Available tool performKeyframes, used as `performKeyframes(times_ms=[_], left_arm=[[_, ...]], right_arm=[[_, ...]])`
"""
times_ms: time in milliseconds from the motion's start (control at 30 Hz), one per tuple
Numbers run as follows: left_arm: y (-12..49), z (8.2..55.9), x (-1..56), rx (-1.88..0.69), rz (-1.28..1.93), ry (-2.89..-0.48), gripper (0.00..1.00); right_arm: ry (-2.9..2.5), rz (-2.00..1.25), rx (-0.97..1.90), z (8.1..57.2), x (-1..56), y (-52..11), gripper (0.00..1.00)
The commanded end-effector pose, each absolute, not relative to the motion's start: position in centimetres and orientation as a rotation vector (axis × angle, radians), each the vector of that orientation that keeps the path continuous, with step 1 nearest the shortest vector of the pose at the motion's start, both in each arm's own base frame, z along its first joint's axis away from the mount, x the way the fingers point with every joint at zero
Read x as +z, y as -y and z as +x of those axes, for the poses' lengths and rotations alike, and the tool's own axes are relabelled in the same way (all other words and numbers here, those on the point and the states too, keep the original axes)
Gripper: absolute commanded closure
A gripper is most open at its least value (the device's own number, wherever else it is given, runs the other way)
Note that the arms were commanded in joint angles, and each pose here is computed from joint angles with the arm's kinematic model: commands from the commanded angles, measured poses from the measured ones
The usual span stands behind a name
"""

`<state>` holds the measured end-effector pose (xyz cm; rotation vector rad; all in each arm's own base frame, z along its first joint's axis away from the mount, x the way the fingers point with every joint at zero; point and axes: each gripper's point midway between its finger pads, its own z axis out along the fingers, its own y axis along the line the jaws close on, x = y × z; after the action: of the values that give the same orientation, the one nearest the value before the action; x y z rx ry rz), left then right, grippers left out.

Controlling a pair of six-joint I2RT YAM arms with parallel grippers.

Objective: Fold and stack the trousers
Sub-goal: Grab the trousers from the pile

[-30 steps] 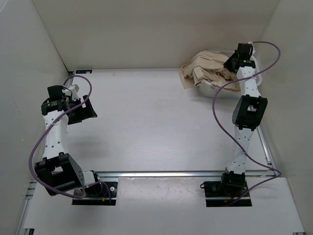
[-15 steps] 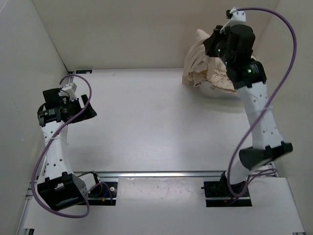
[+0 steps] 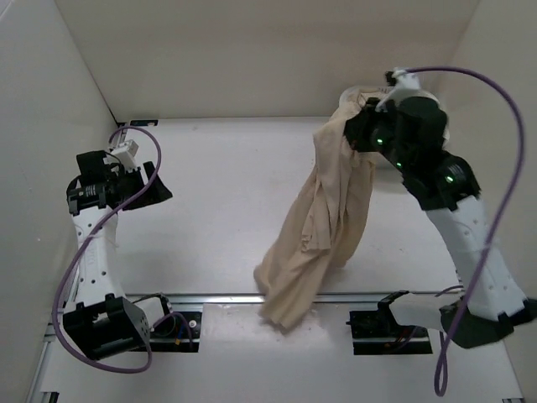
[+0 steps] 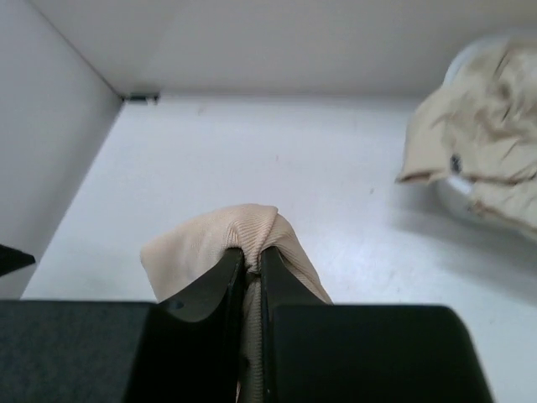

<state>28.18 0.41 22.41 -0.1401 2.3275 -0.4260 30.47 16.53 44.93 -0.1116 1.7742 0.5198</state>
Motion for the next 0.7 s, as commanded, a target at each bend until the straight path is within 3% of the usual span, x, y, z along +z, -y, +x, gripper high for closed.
performKeyframes(times_ms=[0, 100, 133, 200, 267, 367, 467, 500, 533, 600, 633, 667], left_arm=[[0.3, 29.6, 21.8, -0.434, -0.102, -2.365, 0.15], [0.7, 30.9, 20.3, -0.361, -0.064, -2.440, 0.18], [1.3, 30.9, 20.1, -0.373, -0.045, -2.456, 0.18], [2.4, 31.4, 20.3, -0.379, 0.005, -2.461, 0.18], [3.3, 31.7, 20.7, -0.389, 0.041, -2.455, 0.18], [5.0, 31.8, 20.8, -0.400, 0.115, -2.455, 0.17], [7.5, 30.9, 19.7, -0.381, 0.220, -2.514, 0.17], [9.6, 30.3, 19.6, -0.388, 0.313, -2.513, 0.17], [10.1, 30.0, 19.0, -0.338, 0.351, -2.538, 0.17], [12.1, 29.4, 18.7, -0.303, 0.453, -2.544, 0.17], [14.6, 29.1, 18.6, -0.276, 0.567, -2.530, 0.17], [16.0, 28.9, 18.6, -0.262, 0.629, -2.520, 0.17]], right_arm=[[-2.045, -0.131, 0.543, 34.6, 35.6, -21.8, 1.00], [-2.227, -0.186, 0.492, 36.4, 29.6, -25.9, 1.00], [-2.213, -0.169, 0.497, 37.2, 30.7, -27.0, 1.00], [-2.305, -0.207, 0.500, 38.2, 27.2, -30.7, 0.68], [-2.304, -0.307, 0.560, 37.8, 28.0, -34.0, 0.07], [-2.414, -0.346, 0.519, 37.4, 25.3, -34.8, 0.01], [-2.423, -0.164, 0.445, 37.8, 23.9, -30.2, 0.01], [-2.374, -0.033, 0.487, 37.0, 26.1, -27.8, 0.01], [-2.450, 0.118, 0.413, 37.1, 21.5, -23.3, 0.01], [-2.432, 0.358, 0.426, 35.1, 21.3, -18.1, 0.01], [-2.496, 0.492, 0.336, 33.7, 17.5, -13.9, 0.03], [-2.493, 0.536, 0.317, 32.0, 17.5, -12.0, 0.05]])
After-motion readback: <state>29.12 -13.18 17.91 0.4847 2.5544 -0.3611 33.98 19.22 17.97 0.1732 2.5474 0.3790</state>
